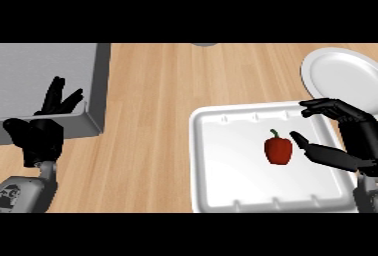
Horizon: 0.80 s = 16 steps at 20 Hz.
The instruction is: Pick the bell pepper from the tray and place it in the plate
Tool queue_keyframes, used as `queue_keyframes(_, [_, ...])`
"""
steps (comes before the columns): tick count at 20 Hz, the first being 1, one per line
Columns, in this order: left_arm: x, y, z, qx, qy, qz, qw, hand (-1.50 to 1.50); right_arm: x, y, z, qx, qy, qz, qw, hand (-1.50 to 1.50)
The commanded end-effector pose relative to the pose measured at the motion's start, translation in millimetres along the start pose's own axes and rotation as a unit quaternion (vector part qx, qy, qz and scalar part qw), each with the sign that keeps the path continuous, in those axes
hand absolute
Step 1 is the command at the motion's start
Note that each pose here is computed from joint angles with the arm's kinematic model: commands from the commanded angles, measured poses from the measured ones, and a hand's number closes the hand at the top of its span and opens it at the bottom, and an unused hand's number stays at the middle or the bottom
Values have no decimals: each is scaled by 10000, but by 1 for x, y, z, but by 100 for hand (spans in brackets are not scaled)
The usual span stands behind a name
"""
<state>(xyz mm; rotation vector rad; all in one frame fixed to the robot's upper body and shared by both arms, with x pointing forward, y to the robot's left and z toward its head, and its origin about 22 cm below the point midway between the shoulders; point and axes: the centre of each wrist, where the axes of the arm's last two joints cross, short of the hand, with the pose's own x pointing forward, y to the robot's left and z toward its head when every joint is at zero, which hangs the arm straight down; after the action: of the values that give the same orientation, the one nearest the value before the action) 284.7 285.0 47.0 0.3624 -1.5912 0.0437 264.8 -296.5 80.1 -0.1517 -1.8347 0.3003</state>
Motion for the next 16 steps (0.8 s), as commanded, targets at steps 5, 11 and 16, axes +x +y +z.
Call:
queue_keyframes(5, [-50,-26,34,-662,1314,-40,9891,0,-21,-16,25,1341,-62,1072,9851,-150])
queue_keyframes(11, [-46,-29,26,-647,1317,-26,9892,0,3,-48,11,1536,160,2755,9488,-150])
queue_keyframes(16, [-53,-40,37,-774,1287,-94,9886,0,16,-36,-1,2097,660,3344,9164,-150])
